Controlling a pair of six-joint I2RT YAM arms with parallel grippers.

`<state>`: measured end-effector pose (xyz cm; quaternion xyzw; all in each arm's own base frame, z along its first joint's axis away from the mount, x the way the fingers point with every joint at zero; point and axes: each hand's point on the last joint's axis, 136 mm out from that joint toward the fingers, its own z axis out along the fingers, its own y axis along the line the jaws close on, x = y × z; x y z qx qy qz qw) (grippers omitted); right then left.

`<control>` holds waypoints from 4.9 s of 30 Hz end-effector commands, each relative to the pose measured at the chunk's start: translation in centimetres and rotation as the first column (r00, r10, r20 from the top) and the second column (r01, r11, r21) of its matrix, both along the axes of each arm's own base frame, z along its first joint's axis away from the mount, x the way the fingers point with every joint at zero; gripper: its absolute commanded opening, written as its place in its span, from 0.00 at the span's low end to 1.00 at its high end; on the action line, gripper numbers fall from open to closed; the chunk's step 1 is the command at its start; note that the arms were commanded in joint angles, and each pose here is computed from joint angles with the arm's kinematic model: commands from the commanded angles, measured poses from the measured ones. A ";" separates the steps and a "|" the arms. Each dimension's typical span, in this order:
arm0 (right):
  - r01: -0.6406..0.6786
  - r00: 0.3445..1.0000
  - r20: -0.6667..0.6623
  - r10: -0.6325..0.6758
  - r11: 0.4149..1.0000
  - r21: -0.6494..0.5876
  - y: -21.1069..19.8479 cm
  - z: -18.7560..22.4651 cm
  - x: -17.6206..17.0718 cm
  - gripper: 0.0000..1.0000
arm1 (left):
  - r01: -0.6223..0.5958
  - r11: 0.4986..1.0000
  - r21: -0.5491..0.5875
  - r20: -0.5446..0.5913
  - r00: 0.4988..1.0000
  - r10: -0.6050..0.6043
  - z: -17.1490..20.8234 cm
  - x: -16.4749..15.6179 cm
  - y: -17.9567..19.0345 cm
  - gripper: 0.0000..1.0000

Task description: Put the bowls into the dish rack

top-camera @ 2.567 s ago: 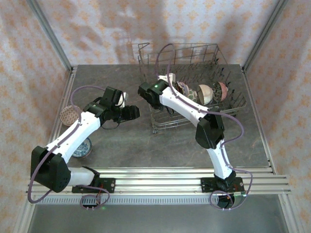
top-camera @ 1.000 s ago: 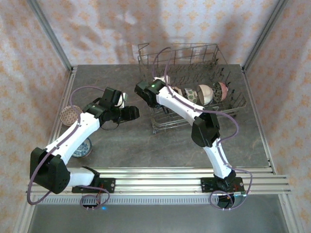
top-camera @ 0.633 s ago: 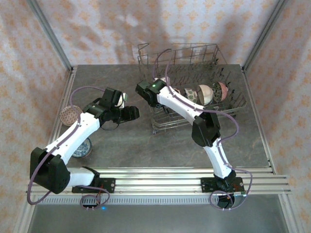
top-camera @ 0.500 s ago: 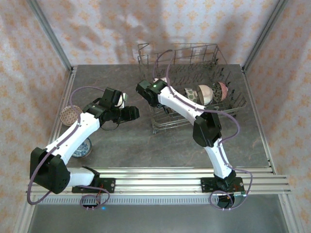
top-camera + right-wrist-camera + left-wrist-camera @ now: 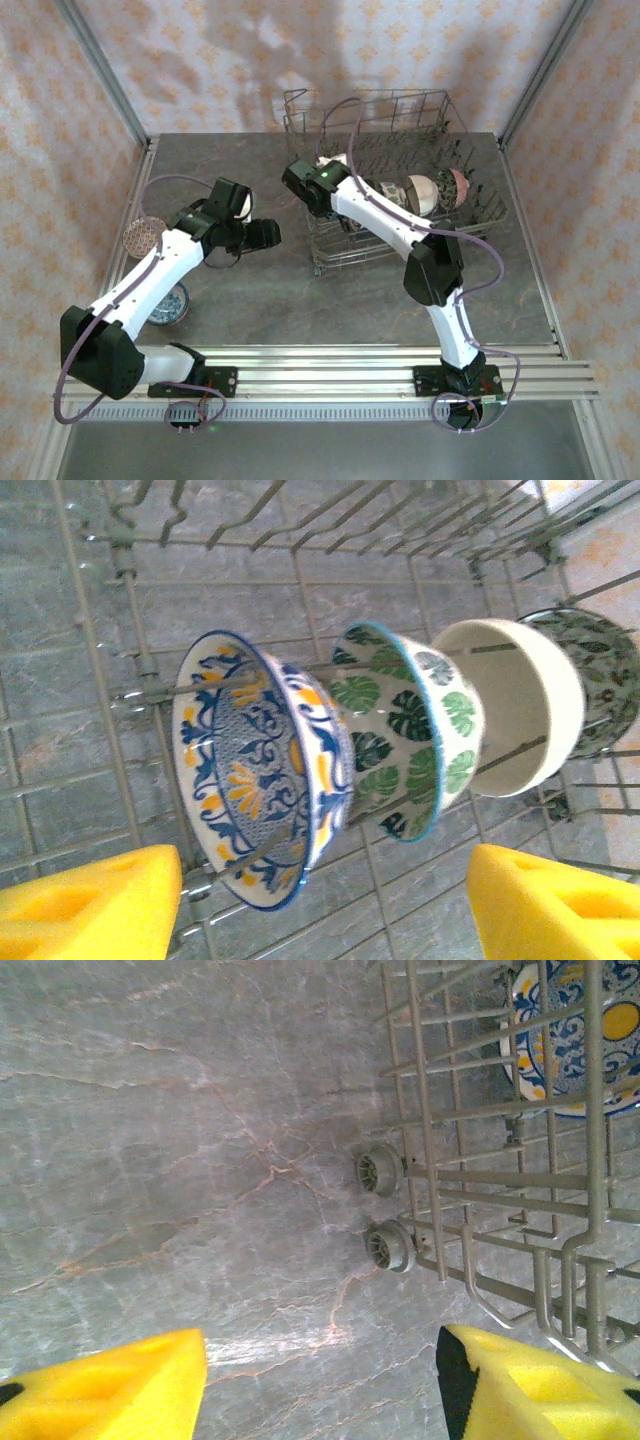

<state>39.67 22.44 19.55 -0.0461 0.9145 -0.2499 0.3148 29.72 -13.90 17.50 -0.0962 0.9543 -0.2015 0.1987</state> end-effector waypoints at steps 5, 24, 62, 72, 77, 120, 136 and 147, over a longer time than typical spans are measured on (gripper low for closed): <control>0.041 0.995 0.089 -0.042 0.999 0.018 -3.0 4.3 -0.3 0.78 | -0.108 0.983 0.146 0.018 0.994 0.106 2.5 -2.2 5.3 0.67; -0.034 0.997 0.079 0.015 0.972 0.233 -5.6 6.3 -2.1 0.79 | -0.419 0.817 0.396 -0.266 0.800 0.539 -3.1 -10.5 18.8 0.82; -0.092 0.996 0.043 0.083 0.949 0.301 -5.3 5.5 -2.2 0.80 | -0.309 0.861 0.403 -0.522 0.696 0.494 -13.0 -9.5 19.0 0.32; -0.086 0.996 0.054 0.074 0.949 0.303 -5.5 5.8 -2.4 0.80 | -0.324 0.879 0.350 -0.511 0.721 0.468 -12.5 -9.2 18.1 0.09; -0.086 0.996 0.061 0.071 0.949 0.305 -5.6 6.1 -2.4 0.80 | -0.328 0.898 0.292 -0.473 0.766 0.434 -11.3 -7.9 16.5 0.02; -0.051 0.998 0.057 0.034 0.941 0.335 -6.7 8.3 -6.2 0.81 | -0.235 0.921 0.310 -0.279 0.904 0.324 -5.2 -3.1 12.3 0.61; -0.079 0.997 0.050 0.066 0.947 0.313 -5.4 8.3 -6.6 0.81 | -0.293 0.932 0.215 -0.335 0.874 0.352 -8.5 -3.4 13.4 0.59; -0.080 0.997 0.040 0.072 0.947 0.311 -5.1 7.9 -6.5 0.81 | -0.293 0.925 0.240 -0.363 0.857 0.366 -10.5 -4.4 13.9 0.61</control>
